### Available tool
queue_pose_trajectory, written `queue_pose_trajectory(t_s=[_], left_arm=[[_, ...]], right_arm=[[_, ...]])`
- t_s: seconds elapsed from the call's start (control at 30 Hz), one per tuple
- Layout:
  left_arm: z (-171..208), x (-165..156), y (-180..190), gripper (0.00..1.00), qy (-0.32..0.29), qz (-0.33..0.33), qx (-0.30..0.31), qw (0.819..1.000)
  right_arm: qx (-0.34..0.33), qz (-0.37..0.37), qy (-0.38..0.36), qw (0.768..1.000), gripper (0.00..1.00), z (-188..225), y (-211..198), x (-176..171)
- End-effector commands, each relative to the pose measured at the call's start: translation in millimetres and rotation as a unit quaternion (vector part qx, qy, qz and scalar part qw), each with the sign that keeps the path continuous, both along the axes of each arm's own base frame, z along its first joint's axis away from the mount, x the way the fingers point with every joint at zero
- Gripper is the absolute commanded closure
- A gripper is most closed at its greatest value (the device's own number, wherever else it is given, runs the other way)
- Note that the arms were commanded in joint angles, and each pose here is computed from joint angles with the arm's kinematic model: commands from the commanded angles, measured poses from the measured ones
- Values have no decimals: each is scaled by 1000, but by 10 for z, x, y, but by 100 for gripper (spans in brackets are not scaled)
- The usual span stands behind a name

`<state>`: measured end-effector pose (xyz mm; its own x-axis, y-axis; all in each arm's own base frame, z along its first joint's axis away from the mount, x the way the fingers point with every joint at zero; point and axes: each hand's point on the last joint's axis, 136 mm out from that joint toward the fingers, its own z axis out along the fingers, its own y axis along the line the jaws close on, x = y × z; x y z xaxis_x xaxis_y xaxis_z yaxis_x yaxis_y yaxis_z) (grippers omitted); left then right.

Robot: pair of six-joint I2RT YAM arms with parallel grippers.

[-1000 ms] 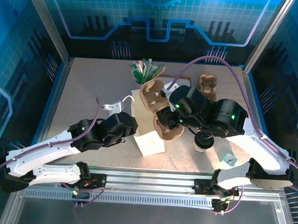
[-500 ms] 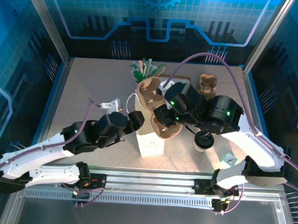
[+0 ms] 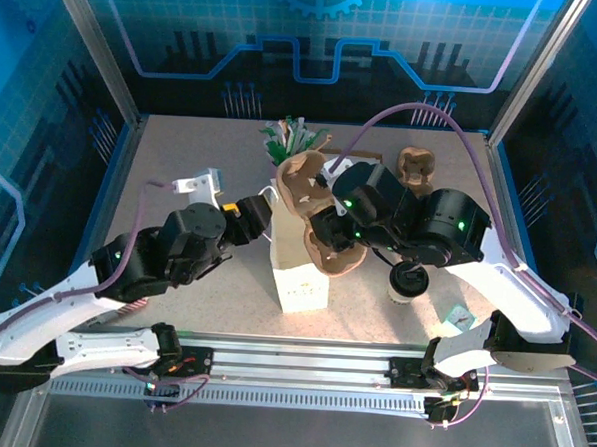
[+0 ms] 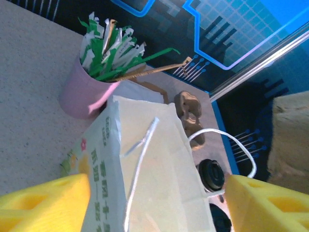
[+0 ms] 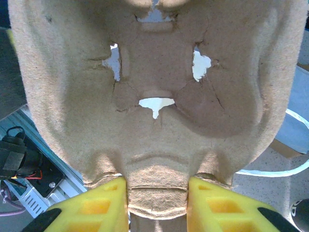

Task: Pack the takeout coffee

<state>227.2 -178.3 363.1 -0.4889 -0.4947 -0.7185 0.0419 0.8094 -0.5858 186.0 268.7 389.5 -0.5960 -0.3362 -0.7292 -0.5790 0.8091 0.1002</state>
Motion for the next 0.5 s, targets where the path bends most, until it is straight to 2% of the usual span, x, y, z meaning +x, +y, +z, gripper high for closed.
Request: queue_pose_trajectory(t_s=[0.0, 0.47], left_arm=[[14, 80, 76, 30, -7, -1, 44, 999], [-280, 315, -5, 58, 37, -32, 39, 998]], right_arm=[[-3, -13, -8, 1000, 69, 52, -53, 40], [-10, -21, -2, 1000, 69, 50, -12, 72]])
